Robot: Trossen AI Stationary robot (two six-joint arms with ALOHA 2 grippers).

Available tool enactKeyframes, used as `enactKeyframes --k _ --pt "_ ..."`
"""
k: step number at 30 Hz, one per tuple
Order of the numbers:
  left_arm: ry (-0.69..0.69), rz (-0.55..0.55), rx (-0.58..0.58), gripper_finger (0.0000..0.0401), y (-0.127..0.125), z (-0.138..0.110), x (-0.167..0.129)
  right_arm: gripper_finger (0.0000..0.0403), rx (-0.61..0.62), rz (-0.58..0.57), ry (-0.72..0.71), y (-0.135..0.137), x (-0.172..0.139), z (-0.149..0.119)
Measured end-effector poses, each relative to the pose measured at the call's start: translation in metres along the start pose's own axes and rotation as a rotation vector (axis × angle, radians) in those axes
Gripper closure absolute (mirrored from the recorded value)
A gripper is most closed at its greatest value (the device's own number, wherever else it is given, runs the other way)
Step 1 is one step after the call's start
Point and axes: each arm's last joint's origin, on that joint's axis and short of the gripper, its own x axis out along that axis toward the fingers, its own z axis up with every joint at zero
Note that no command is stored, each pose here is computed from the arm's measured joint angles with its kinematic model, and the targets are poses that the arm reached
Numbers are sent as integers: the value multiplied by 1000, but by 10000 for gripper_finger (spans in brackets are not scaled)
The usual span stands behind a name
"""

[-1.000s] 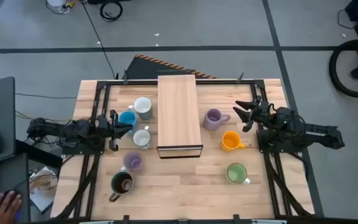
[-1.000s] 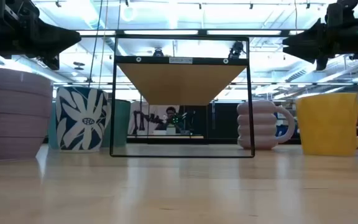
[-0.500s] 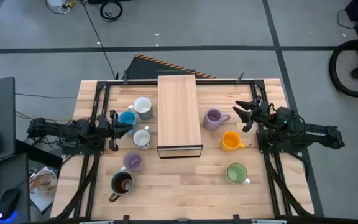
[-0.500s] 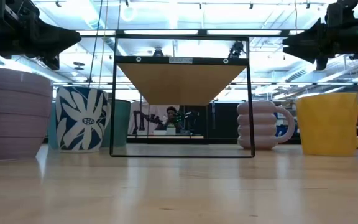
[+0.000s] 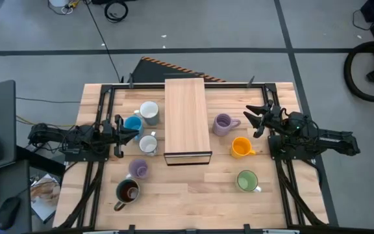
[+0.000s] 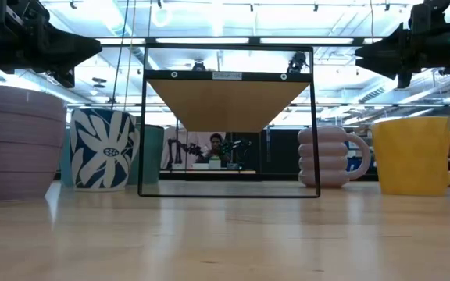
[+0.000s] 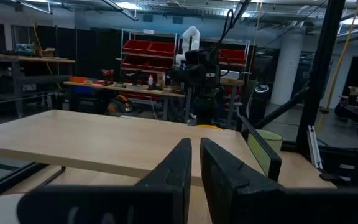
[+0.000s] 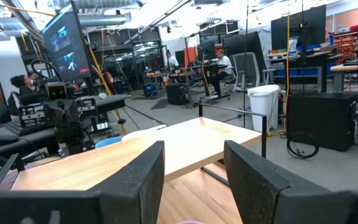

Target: Place coffee mugs

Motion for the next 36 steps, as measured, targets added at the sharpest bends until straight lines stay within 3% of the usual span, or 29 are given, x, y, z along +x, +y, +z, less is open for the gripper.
enactKeyframes --k 25,30,36 --pt "-3 0 -3 360 0 0 0 231 0 0 -1 0 0 0" --pt "-35 5 -117 360 0 4 0 231 -26 -1 -6 0 0 1" --pt "-73 1 -138 360 0 14 0 231 26 1 -23 0 0 2"
